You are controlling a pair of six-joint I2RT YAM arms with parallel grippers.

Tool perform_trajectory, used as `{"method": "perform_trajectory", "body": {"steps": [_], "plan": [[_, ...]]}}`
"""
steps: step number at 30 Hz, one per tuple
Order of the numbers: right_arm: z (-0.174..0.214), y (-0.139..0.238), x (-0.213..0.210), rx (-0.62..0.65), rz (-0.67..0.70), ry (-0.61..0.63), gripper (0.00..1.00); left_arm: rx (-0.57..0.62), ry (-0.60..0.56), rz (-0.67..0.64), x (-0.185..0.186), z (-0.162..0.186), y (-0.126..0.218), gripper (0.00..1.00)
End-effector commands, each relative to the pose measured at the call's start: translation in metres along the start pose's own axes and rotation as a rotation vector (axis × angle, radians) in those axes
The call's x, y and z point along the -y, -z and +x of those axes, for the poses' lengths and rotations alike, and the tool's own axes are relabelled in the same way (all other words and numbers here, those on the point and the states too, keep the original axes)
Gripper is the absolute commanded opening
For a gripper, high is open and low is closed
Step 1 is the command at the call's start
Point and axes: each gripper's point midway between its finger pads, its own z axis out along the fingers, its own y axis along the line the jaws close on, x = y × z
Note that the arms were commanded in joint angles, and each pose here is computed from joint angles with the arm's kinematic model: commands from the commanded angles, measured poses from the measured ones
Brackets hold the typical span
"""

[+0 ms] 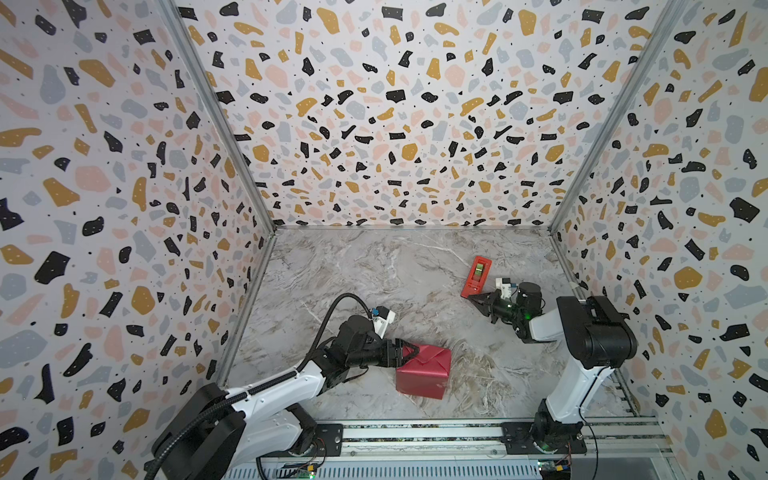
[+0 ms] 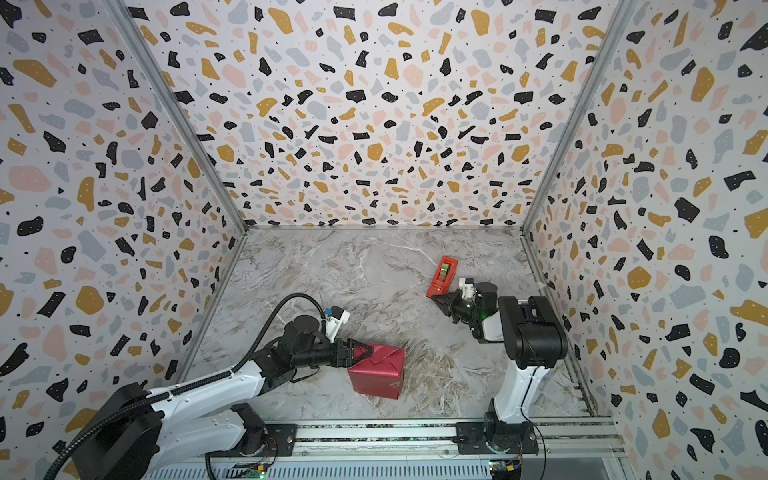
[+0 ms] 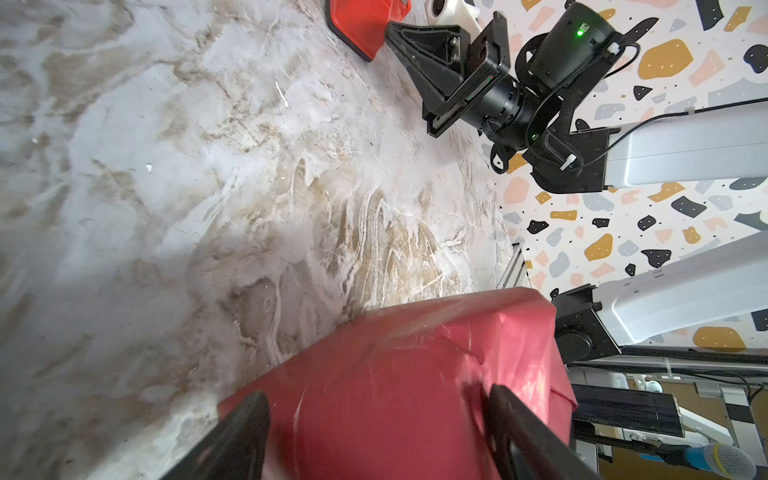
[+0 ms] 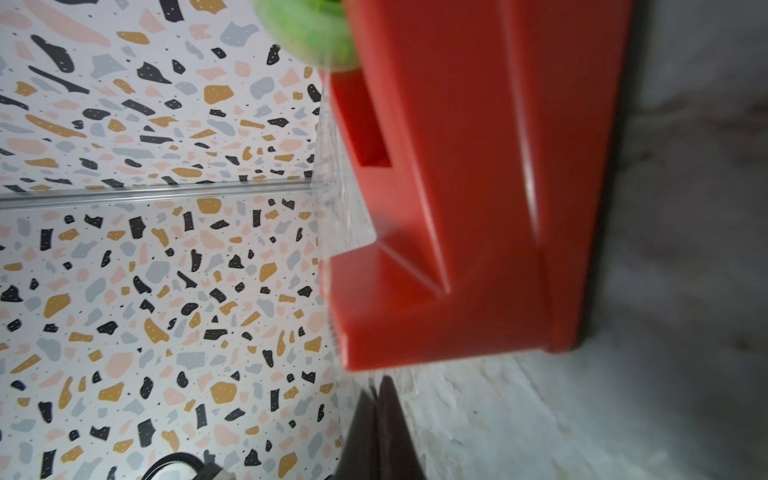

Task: Wrap the gift box in paper
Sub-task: 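Pull clear tape from the red dispenser with right gripper while left holds box, then carry the tape strip with the right gripper to the box's top seam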

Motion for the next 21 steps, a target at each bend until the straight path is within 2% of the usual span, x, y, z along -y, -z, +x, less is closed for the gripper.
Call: {"method": "perform_trajectory", "body": {"steps": [1,5,13,17,21], "plan": [[0.010,-0.001,0.031,-0.019,0.107,-0.001,0.00,-0.210,0.102,-0.245,-0.065,0.069,0.008,0.81],[0.006,0.004,0.056,0.016,0.232,0.031,0.00,-0.209,0.102,-0.246,-0.065,0.069,0.008,0.81],[-0.002,0.009,0.069,0.021,0.351,0.103,0.00,-0.209,0.100,-0.252,-0.066,0.069,0.009,0.81],[-0.004,0.010,0.049,0.012,0.300,0.154,0.00,-0.208,0.099,-0.254,-0.067,0.069,0.009,0.81],[0.010,0.021,-0.008,-0.009,0.160,0.253,0.00,-0.211,0.096,-0.260,-0.068,0.070,0.010,0.81]]}}
